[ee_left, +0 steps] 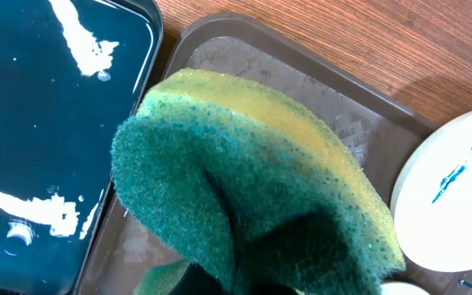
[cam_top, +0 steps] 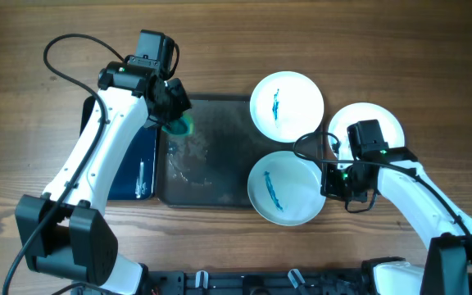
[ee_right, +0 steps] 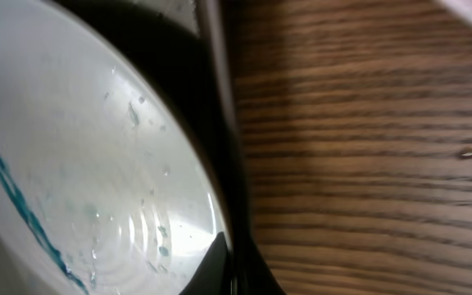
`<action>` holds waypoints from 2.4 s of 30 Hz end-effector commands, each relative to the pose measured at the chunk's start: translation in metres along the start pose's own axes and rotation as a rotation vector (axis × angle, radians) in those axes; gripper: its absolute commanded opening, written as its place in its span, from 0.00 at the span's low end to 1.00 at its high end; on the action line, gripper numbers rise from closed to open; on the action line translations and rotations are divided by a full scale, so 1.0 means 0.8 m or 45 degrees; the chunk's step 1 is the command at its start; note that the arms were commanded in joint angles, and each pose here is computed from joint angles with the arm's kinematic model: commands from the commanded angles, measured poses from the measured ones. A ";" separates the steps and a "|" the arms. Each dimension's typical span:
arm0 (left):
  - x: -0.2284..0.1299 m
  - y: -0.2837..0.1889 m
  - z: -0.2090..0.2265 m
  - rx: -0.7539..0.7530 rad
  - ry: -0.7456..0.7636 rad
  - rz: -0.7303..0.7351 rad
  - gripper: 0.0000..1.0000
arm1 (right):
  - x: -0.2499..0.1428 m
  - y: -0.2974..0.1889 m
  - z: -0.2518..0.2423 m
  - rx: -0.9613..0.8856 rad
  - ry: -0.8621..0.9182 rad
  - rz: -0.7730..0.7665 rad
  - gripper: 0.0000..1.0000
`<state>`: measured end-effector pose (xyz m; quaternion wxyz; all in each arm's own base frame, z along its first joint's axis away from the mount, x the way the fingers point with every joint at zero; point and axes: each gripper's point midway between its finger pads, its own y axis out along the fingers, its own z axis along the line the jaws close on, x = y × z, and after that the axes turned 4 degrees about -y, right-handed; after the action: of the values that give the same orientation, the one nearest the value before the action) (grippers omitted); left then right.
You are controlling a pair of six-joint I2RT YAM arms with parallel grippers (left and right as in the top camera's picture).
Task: Clean dirty plates on tray and stack at the side
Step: 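Move the right gripper to the front-right plate and drag it left, then hold the plate rim with the right gripper, bring sponge over it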
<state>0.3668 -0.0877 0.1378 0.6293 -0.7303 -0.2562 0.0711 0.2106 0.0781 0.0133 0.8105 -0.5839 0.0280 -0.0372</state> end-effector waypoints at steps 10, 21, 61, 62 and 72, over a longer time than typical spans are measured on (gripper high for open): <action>0.000 -0.004 -0.004 -0.020 0.013 -0.005 0.04 | 0.030 -0.057 0.091 0.060 -0.144 -0.063 0.04; 0.002 -0.004 -0.005 -0.026 0.013 -0.014 0.04 | 0.055 -0.001 0.170 -0.066 0.033 -0.259 0.04; -0.015 0.026 0.009 0.007 -0.032 0.026 0.04 | 0.140 0.102 0.247 0.066 -0.401 -0.332 0.04; -0.015 0.026 0.009 0.007 -0.033 0.026 0.04 | 0.140 0.102 0.247 0.068 -0.396 -0.331 0.04; -0.024 0.031 0.010 -0.003 -0.087 0.063 0.04 | 0.083 0.112 0.214 0.004 0.084 -0.058 0.04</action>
<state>0.3589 -0.0879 0.1126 0.6286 -0.7302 -0.2525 0.0892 0.3215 0.2709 0.0013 0.8159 -0.5698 -0.0624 -0.0753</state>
